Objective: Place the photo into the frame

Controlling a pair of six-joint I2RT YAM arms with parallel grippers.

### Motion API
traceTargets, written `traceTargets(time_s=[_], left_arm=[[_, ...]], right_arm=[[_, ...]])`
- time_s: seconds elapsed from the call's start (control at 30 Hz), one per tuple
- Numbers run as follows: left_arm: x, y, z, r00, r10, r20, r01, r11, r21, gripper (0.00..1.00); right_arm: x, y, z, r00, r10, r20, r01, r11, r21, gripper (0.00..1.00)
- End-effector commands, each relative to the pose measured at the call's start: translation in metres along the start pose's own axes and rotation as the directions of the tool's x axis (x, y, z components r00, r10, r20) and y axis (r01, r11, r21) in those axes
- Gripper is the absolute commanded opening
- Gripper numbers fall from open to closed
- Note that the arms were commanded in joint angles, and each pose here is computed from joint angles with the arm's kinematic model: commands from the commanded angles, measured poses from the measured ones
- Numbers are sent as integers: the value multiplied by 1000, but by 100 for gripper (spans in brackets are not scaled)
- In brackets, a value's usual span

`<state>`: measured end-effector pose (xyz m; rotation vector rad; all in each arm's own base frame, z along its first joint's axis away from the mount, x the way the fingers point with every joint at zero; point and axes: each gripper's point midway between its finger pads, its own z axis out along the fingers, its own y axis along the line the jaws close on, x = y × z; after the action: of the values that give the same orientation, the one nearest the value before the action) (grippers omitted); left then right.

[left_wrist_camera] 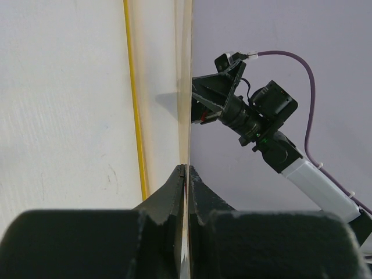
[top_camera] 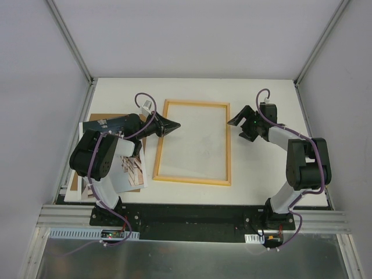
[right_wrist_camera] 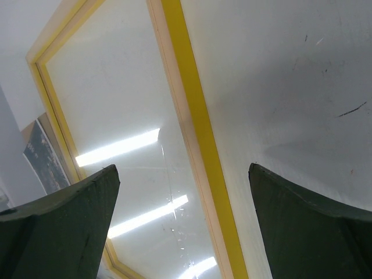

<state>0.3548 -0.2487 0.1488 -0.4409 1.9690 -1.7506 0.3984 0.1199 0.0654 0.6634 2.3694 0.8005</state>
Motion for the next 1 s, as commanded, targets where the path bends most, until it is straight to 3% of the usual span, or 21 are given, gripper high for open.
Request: traceTargets(time_s=[0.0, 0.97], left_arm=[[-1, -29, 5, 997, 75, -15, -73, 992, 100, 0], [0, -8, 12, 998, 53, -45, -49, 996, 80, 0]], right_arm=[[-7, 6, 2, 1000, -11, 16, 11, 1000, -29, 95], [6, 13, 15, 998, -50, -29, 49, 998, -37, 95]])
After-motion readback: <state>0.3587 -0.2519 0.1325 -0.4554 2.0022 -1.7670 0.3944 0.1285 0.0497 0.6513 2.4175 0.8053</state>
